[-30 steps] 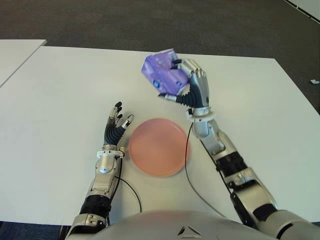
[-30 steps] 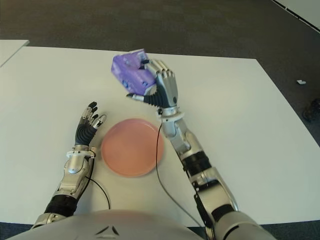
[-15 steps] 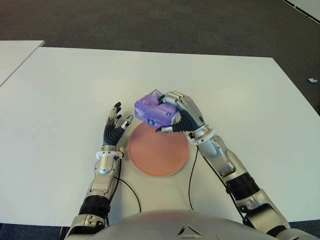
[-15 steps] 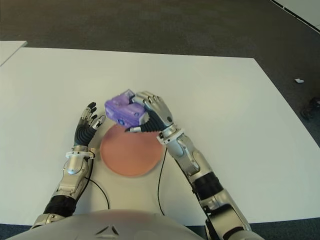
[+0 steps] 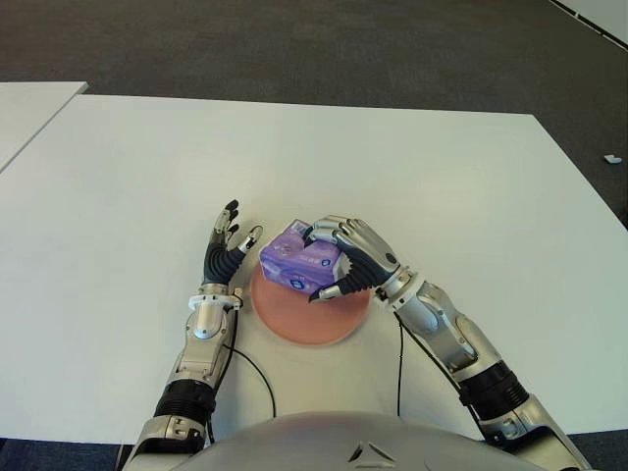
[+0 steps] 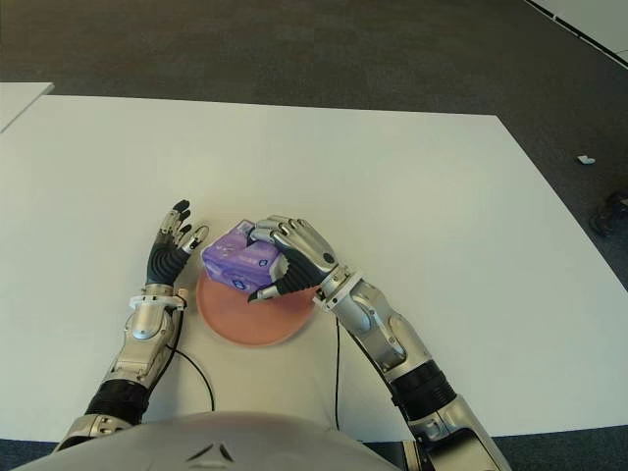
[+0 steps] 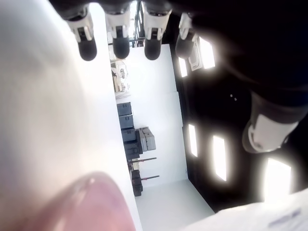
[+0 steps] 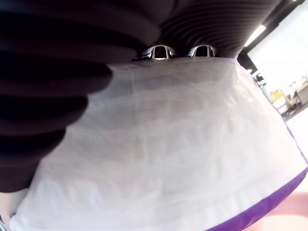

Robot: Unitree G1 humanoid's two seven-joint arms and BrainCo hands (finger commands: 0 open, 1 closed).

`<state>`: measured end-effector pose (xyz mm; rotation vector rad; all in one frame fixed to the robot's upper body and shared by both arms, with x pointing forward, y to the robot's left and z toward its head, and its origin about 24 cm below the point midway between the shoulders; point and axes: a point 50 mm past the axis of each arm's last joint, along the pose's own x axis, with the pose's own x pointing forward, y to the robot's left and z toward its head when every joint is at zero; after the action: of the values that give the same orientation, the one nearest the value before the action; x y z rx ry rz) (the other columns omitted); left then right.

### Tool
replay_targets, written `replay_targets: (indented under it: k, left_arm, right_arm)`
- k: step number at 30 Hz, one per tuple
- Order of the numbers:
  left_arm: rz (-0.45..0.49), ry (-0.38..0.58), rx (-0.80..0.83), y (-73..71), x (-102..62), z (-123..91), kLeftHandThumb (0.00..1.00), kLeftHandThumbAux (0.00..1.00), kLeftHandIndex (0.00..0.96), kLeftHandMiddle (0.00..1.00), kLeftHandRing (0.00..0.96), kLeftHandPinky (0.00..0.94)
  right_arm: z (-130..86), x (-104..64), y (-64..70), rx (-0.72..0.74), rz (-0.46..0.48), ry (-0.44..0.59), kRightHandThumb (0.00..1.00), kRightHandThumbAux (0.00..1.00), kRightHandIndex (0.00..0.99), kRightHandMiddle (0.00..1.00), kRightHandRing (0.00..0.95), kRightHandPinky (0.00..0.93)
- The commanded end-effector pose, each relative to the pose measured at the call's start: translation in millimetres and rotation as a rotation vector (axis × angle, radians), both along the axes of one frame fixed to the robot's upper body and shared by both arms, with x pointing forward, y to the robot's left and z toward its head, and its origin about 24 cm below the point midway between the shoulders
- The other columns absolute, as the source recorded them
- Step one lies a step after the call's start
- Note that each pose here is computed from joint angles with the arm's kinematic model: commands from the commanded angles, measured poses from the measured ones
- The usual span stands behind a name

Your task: Put the tissue paper into the plate.

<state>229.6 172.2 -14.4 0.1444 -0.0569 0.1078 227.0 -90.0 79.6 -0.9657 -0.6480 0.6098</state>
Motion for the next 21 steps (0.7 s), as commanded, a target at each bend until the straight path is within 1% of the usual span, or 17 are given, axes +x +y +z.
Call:
replay_targets:
  k: [1,9,21]
  left_arm:
    - [0.011,0.108,0.01,4.6,-11.7,-19.6,0.0,0.541,0.009,0.0,0.0,0.0]
    - [0.007,0.103,0.005,6.7,-10.6,-19.4,0.0,0.544,0.006,0.0,0.0,0.0]
    - [0.015,0.098,0.024,7.4,-9.5,-20.1,0.0,0.539,0.007,0.0,0.0,0.0]
  right_arm:
    - [-3.3,-0.6,-0.9,-0.021,0.004,0.0,0.853,0.678,0.395,0.536,0.822,0.8]
    - [-6.6,-1.7,-1.1,-0.034,-0.008,0.001,0.853,0.678,0.396,0.537,0.822,0.804]
    - [-13.0,-7.2,-1.0,-0.066,0.003,0.023,0.854,0.678,0.398,0.541,0.831,0.828]
